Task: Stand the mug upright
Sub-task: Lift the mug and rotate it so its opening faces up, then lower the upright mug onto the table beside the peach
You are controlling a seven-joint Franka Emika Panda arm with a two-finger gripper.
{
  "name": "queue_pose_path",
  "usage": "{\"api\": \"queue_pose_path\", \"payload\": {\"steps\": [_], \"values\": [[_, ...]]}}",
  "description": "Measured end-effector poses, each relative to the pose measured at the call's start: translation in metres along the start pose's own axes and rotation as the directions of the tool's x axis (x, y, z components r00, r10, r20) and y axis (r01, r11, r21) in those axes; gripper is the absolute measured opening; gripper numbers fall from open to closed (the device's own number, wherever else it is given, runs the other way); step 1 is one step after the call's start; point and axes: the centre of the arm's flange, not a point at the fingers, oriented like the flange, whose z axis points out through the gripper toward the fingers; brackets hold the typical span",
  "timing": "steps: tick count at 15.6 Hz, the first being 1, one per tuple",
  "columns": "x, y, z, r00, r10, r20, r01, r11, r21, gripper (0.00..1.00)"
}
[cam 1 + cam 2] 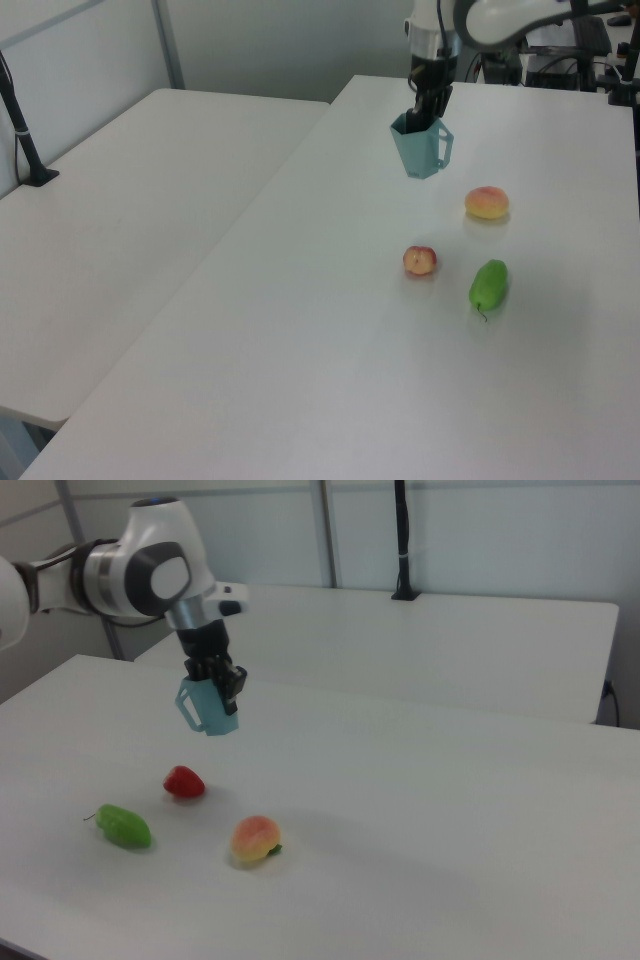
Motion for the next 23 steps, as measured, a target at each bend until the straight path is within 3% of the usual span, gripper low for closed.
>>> {"api": "queue_pose_path", "payload": {"steps": [3,8,11,14,18,23], "values": [[0.011,0.055,0.000,1.000,-0.024,0.005,0.023,0.995,0.100,0.08],[0.032,0.118,0.030,0.998,-0.063,-0.025,0.066,0.989,0.133,0.08],[0.048,0.137,0.060,0.996,-0.051,-0.077,0.060,0.991,0.121,0.08],[0.058,0.144,0.093,0.990,-0.107,-0.095,0.116,0.989,0.095,0.08],[0.061,0.139,0.125,0.962,-0.258,-0.094,0.269,0.954,0.131,0.08],[0.063,0.136,0.149,0.941,-0.325,-0.098,0.336,0.932,0.137,0.08]]}}
